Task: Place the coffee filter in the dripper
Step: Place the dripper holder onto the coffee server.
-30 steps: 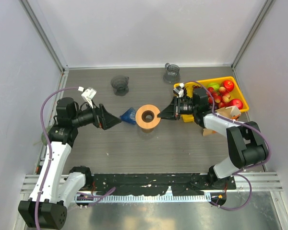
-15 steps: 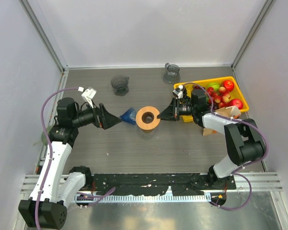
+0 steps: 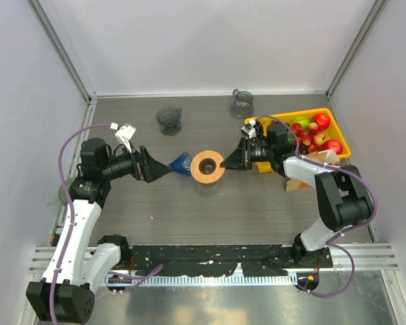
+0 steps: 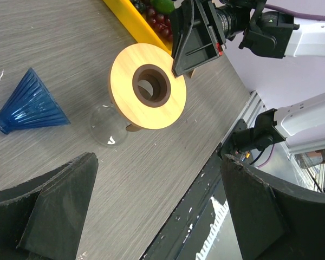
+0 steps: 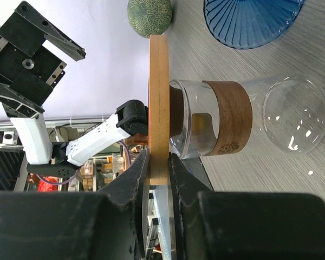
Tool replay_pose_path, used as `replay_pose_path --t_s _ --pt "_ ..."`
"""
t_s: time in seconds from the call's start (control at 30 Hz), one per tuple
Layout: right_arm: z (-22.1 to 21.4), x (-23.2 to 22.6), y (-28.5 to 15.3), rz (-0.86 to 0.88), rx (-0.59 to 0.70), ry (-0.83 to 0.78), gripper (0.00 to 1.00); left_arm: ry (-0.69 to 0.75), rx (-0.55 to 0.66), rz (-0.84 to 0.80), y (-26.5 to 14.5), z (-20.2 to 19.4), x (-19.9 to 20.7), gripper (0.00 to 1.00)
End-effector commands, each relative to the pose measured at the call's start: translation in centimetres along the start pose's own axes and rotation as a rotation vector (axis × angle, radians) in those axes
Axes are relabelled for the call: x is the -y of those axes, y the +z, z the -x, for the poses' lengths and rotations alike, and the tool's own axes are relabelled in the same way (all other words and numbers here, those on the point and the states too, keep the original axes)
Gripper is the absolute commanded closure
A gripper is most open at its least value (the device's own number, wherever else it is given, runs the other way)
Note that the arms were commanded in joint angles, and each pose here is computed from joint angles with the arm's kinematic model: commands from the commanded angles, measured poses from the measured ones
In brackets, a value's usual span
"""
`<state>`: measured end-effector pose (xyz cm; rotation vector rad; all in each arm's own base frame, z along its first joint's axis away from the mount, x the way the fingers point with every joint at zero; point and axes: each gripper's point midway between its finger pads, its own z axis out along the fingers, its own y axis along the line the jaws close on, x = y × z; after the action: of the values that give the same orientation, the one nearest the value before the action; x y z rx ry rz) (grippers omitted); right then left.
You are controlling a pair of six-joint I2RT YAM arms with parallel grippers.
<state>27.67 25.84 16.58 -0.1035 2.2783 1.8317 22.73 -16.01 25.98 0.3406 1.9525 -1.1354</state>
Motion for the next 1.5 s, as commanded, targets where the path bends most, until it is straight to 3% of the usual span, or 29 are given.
replay_pose_path --t_s 0.0,0.1,0.37,0.63,0.77,0.9,1.07,1.27,1.47 --pt "0.9 -0.4 0.2 -0.011 0.0 -0.065 0.79 0.032 0.029 -0.001 0.1 0.8 -0.1 0.0" --pt "0.8 0.0 0.2 -0.027 -0.011 -0.062 0.76 0.038 0.033 0.002 0.1 0.9 -0.2 0.01" --pt "0.7 0.6 0.1 -0.059 -0.023 -0.062 0.54 0.041 0.034 0.008 0.2 0.9 -0.4 0.01" --pt "1.0 -0.1 -0.2 -0.062 -0.024 -0.086 0.27 0.046 0.033 0.046 0.0 0.8 -0.9 0.0" --pt "1.1 0.0 -1.2 -0.109 -0.035 -0.12 0.13 0.064 0.019 0.103 -0.3 0.6 -1.8 0.01" --pt "1.5 0.4 -3.0 -0.202 -0.037 -0.195 0.07 0.12 0.018 0.203 -0.8 1.3 -3.3 0.0" --pt "2.8 0.1 -4.9 -0.349 -0.01 -0.335 0.16 0.171 -0.005 0.261 -1.2 1.9 -4.1 0.0" --pt "3.5 0.1 -4.9 -0.421 0.007 -0.405 0.46 0.15 0.003 0.239 -0.8 1.6 -4.2 0.0" --pt "4.3 1.5 -5.2 -0.557 0.002 -0.493 0.62 0.139 0.014 0.231 -0.6 1.9 -4.1 0.01"
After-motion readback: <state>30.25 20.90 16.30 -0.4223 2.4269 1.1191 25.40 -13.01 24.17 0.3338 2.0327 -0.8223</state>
